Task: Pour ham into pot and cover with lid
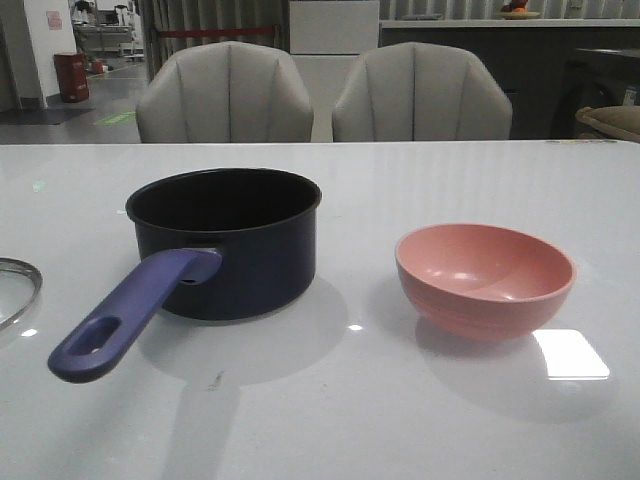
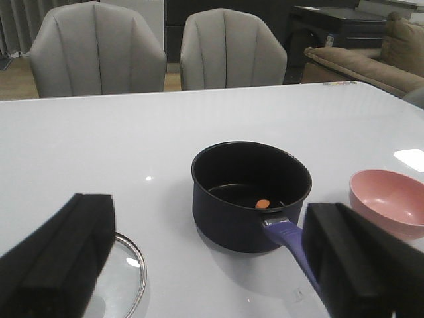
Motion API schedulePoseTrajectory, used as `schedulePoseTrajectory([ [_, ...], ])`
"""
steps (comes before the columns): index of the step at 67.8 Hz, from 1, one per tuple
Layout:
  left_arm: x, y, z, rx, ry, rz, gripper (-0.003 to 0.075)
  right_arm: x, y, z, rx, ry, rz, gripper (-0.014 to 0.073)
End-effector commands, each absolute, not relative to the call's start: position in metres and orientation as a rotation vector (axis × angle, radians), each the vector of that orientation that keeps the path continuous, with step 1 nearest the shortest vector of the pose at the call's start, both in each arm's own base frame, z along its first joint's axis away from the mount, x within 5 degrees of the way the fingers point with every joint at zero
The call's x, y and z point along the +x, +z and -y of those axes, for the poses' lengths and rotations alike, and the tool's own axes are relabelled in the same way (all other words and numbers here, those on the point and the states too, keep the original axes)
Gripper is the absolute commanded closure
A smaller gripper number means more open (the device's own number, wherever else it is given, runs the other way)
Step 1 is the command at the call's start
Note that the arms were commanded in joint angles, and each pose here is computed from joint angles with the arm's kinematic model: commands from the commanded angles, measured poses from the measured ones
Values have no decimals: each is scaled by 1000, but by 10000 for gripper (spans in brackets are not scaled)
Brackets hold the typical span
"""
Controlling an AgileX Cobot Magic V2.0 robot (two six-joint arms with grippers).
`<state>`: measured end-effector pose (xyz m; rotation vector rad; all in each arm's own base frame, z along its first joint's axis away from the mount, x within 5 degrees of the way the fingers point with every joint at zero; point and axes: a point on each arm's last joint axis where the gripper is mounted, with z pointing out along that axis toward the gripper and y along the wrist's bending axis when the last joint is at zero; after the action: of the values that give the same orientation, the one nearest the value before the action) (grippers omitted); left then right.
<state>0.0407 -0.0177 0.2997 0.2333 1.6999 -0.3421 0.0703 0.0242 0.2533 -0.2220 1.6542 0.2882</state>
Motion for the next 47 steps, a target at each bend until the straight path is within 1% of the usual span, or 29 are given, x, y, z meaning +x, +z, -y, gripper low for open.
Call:
schedulePoseTrajectory([
  [1,49,325,20,224,-348,-1636,30,72,269,-23,-199,279,-1563,433],
  [8,65,333,21,191,-297,-1698,24,72,269,-23,-199,279,-1563,433],
  [15,86,344,16,94,-195,-1752,29,72,269,-23,-199,279,-1563,433],
  [21,105,349,15,60,-137,-1800,29,72,269,-23,-199,279,-1563,433],
  [34,149,344,16,1,-90,-1995,29,72,269,-23,-199,279,-1563,433],
  [35,156,342,17,-13,-89,-2030,29,72,269,-23,-199,279,-1563,433],
  [36,156,342,17,-13,-89,-2030,29,72,269,-23,-199,279,-1563,433],
  [37,166,338,17,-27,-84,-2080,29,72,269,-23,-199,279,-1563,433],
  [47,202,330,16,-90,-69,-2233,29,72,269,-23,-199,279,-1563,433],
])
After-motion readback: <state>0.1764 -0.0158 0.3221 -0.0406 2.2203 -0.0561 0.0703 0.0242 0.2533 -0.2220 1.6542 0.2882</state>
